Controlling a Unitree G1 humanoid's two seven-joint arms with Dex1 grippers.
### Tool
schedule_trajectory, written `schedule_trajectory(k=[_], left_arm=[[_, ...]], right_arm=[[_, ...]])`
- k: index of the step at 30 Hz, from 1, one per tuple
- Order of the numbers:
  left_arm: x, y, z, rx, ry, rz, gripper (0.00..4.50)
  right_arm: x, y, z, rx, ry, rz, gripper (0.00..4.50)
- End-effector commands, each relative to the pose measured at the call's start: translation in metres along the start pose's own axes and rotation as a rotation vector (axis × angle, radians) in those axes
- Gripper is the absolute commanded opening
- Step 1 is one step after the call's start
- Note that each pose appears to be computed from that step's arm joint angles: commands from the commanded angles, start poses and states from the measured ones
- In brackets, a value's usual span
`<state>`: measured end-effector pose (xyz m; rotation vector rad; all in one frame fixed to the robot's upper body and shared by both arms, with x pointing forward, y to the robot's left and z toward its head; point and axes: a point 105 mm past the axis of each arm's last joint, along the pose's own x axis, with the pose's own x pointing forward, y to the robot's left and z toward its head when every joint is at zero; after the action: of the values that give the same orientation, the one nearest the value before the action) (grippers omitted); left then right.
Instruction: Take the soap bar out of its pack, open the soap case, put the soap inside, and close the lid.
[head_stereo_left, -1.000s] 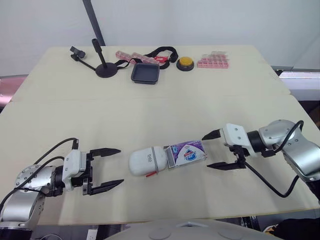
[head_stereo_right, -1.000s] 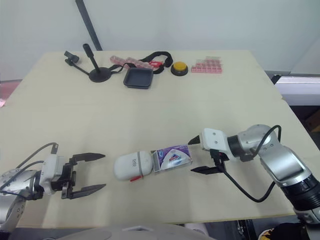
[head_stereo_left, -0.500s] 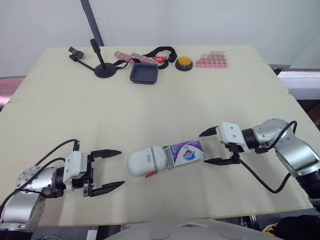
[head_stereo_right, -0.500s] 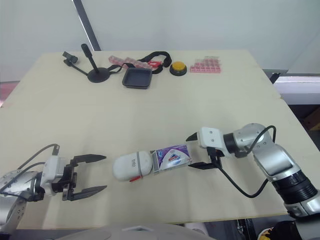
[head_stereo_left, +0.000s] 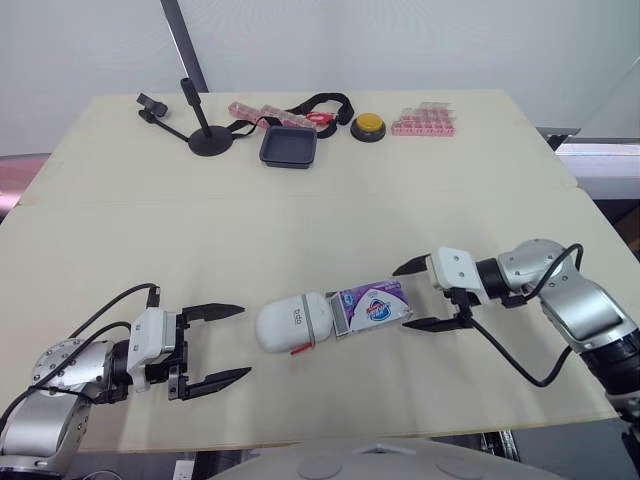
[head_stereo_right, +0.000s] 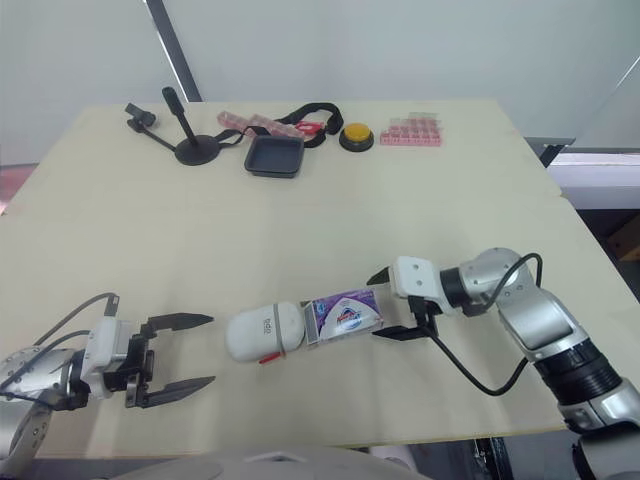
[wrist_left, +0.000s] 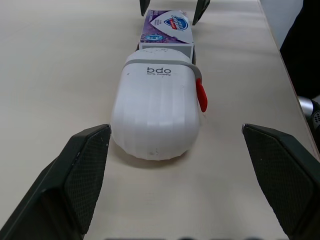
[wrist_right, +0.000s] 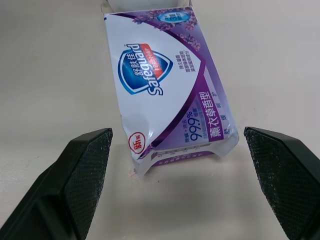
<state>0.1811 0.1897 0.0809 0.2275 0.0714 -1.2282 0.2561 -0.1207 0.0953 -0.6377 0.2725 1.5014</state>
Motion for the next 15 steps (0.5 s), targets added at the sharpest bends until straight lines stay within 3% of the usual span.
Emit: schedule_trajectory(k=[1,15], left_arm=[[0.0019,-0.0002,0.0074,0.024,-0.014,-0.003,4.50],[0.0051,0.0027,0.0093,0.014,-0.016,0.015,4.50]], right_arm=[[-0.0003,-0.0013,0.0047,-0.015,-0.024,0.004,3.71],[-0.0006,0.0020,0.0010,-0.010,-0.024,0.012,3.71]])
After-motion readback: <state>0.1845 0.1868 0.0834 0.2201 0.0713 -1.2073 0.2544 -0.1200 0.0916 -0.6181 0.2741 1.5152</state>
